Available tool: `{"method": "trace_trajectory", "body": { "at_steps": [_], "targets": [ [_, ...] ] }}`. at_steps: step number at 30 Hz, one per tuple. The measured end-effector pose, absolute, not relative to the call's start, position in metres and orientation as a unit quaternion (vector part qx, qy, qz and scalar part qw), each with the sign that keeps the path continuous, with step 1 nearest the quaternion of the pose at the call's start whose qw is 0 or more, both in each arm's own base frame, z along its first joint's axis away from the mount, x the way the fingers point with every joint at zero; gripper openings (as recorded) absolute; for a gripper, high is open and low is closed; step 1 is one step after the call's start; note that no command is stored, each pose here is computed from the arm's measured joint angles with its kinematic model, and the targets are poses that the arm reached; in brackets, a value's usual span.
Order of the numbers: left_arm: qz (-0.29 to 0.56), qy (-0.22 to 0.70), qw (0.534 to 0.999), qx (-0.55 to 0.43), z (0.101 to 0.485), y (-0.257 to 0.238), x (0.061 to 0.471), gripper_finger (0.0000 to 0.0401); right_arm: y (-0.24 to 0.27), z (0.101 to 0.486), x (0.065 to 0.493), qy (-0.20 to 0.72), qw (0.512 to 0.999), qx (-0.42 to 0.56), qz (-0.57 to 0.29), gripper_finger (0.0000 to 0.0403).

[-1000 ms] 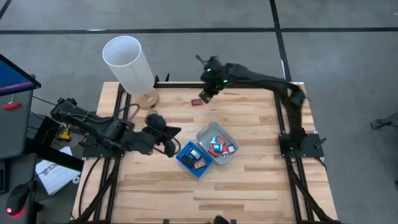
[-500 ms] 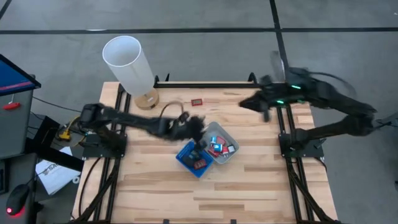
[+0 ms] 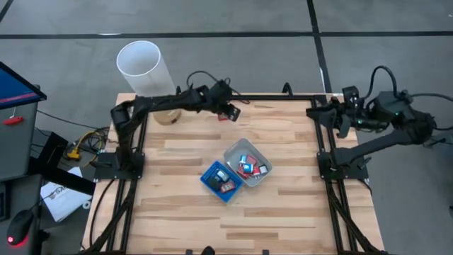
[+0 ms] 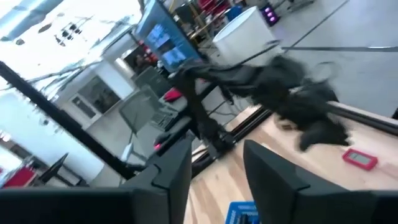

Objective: Pick & Place Office items
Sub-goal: Put the red digital timer into the blue bin

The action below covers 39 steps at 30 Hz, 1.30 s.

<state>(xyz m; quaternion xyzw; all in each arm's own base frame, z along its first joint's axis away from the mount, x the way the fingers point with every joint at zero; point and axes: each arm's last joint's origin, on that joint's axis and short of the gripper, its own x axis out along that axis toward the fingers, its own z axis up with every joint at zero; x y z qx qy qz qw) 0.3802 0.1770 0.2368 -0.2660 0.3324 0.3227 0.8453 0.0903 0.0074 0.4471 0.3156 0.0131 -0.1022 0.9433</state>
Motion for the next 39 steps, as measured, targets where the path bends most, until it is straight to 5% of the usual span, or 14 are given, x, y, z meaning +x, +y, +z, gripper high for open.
{"method": "trace_trajectory", "body": {
  "at_steps": [10,30,39],
  "targets": [
    [0.317,0.419,0.807,-0.269,0.186,0.201,0.407,0.0142,0.008,0.448,0.089,0.007,0.938,0.331,-0.101,0.0177],
    [0.397,0.437,0.766,-0.254,0.169,0.240,0.388,0.0148,0.008,0.451,0.089,-0.010,0.936,0.336,-0.102,0.0182],
    [0.418,0.475,0.729,-0.262,0.164,0.241,0.376,0.0053,0.009,0.453,0.092,-0.016,0.937,0.335,-0.100,0.0173]
  ]
}}
